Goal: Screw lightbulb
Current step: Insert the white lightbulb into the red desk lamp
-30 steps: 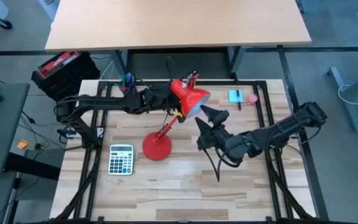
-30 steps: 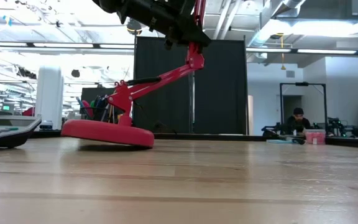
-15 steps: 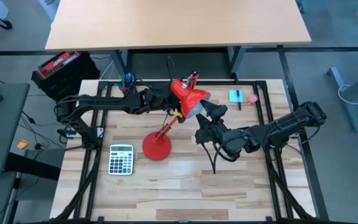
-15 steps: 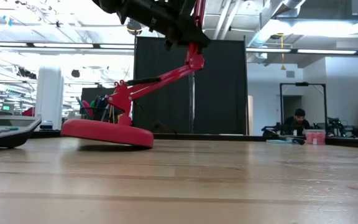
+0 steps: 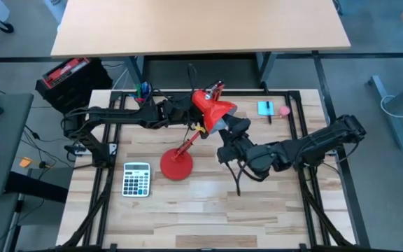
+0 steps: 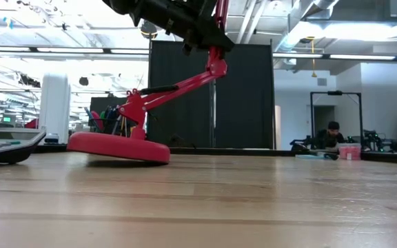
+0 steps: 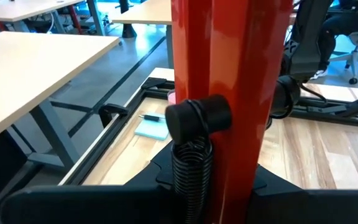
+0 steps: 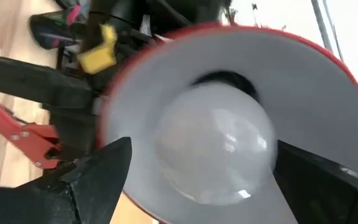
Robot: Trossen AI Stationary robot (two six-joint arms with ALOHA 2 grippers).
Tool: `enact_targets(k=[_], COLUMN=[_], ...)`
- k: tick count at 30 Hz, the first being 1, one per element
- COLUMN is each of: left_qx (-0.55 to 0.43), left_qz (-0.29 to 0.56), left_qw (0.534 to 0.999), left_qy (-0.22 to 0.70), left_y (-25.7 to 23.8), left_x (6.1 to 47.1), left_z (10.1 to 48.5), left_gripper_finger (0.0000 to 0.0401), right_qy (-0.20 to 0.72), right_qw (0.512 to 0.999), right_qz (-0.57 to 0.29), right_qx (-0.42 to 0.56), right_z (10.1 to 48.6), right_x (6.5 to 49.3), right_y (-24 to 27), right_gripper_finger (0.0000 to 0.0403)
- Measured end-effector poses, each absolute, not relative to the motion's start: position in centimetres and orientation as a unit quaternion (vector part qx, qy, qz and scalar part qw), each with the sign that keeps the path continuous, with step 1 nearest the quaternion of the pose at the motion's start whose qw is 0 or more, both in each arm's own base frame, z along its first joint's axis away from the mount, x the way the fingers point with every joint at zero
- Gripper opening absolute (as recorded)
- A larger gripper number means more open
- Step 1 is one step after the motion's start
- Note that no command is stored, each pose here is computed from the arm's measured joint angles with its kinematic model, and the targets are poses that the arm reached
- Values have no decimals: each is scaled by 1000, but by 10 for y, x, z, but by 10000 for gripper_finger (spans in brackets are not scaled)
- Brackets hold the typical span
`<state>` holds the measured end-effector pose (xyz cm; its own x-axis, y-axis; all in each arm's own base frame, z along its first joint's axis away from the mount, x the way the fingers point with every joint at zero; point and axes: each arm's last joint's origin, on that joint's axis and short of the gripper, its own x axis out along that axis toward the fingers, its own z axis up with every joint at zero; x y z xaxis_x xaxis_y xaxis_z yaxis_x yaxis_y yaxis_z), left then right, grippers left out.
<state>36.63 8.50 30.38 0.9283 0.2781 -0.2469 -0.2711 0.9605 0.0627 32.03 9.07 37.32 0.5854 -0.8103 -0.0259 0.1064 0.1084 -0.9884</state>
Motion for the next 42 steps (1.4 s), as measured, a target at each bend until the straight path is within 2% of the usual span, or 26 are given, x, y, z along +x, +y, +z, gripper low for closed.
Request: enact_targets(k=[7,20,24,32,42], left_qx=[14,14,14,14,14], left_qz=[140,140,140,139,141], left_qw=[982,982,982,982,981], left_qy=[128,128,128,128,133], left_y=[85,85,85,85,84], left_x=[366,366,366,366,366], left_z=[304,304,304,304,303], left_gripper_finger=[58,58,58,59,59], right_qy=[303,294,267,222,151], right_qw=[679,686,717,776,837], right_qz=[-332,-336,-357,-388,-441], right_qx=[-581,-575,-536,-446,-285], right_z=[374,377,380,381,380], right_x=[321,321,321,321,321], right_y=[90,90,90,90,87], right_gripper_finger=[377,300,285,282,282])
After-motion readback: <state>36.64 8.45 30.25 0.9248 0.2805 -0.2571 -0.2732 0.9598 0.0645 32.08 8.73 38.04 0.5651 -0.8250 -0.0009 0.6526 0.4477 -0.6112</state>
